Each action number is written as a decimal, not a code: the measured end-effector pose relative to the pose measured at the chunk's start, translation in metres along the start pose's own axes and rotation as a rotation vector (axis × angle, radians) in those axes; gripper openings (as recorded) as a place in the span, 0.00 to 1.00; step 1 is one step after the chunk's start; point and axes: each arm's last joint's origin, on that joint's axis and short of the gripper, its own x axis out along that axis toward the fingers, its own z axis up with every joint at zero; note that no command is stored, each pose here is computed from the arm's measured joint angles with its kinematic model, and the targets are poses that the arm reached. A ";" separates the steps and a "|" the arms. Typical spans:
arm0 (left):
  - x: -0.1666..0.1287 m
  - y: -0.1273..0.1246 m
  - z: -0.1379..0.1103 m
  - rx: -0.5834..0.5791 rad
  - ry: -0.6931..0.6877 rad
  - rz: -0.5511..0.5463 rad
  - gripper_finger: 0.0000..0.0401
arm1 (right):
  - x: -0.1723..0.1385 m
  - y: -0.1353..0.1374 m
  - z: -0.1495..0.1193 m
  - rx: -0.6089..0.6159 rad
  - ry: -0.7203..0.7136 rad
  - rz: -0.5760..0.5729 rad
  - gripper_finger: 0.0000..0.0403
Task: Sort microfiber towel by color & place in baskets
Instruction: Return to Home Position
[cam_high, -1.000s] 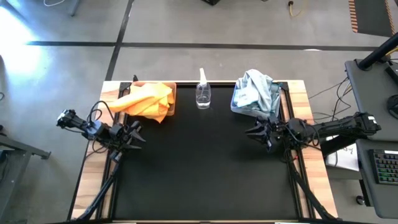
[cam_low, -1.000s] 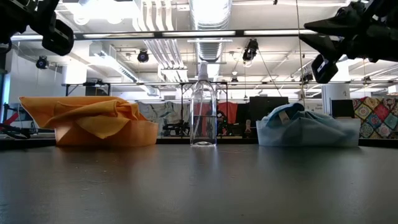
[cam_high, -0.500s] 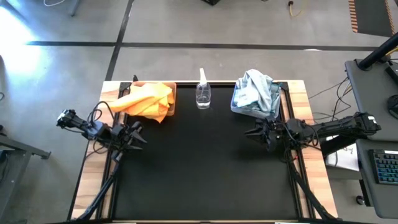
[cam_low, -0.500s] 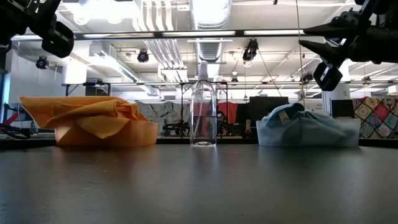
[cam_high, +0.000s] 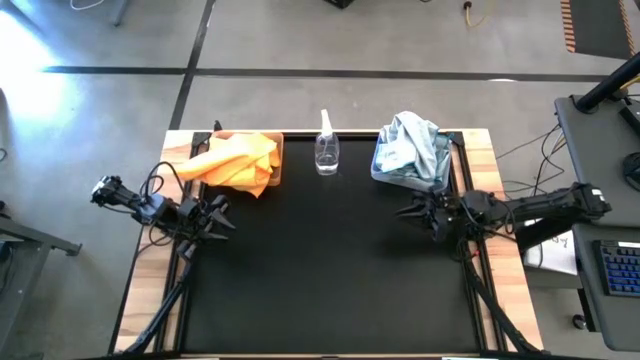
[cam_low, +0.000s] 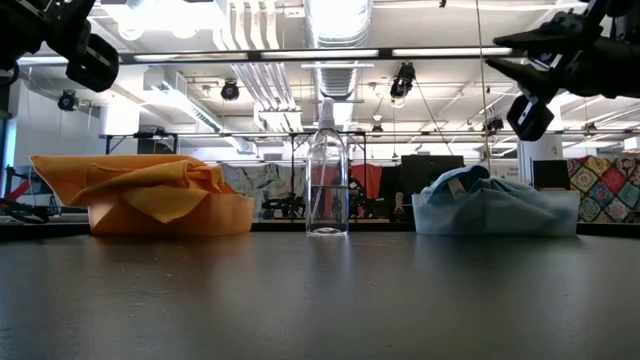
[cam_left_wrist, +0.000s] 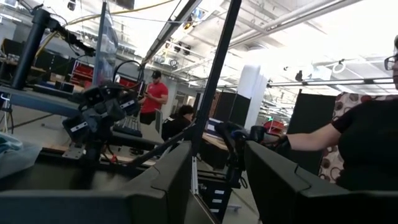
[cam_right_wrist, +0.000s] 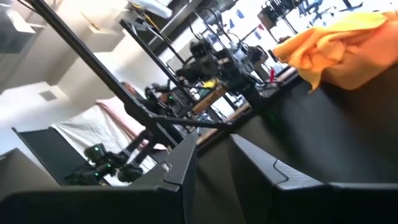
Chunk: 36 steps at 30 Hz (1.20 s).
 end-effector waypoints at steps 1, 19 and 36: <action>0.000 0.000 0.000 0.000 0.000 0.000 0.33 | -0.002 0.002 0.002 -0.001 -0.011 0.010 0.21; 0.001 0.001 -0.002 0.082 0.024 0.006 0.33 | -0.032 0.023 0.023 -0.015 -0.225 0.197 0.22; 0.000 0.005 -0.017 0.183 0.185 0.036 0.33 | -0.040 0.027 0.028 -0.020 -0.283 0.249 0.19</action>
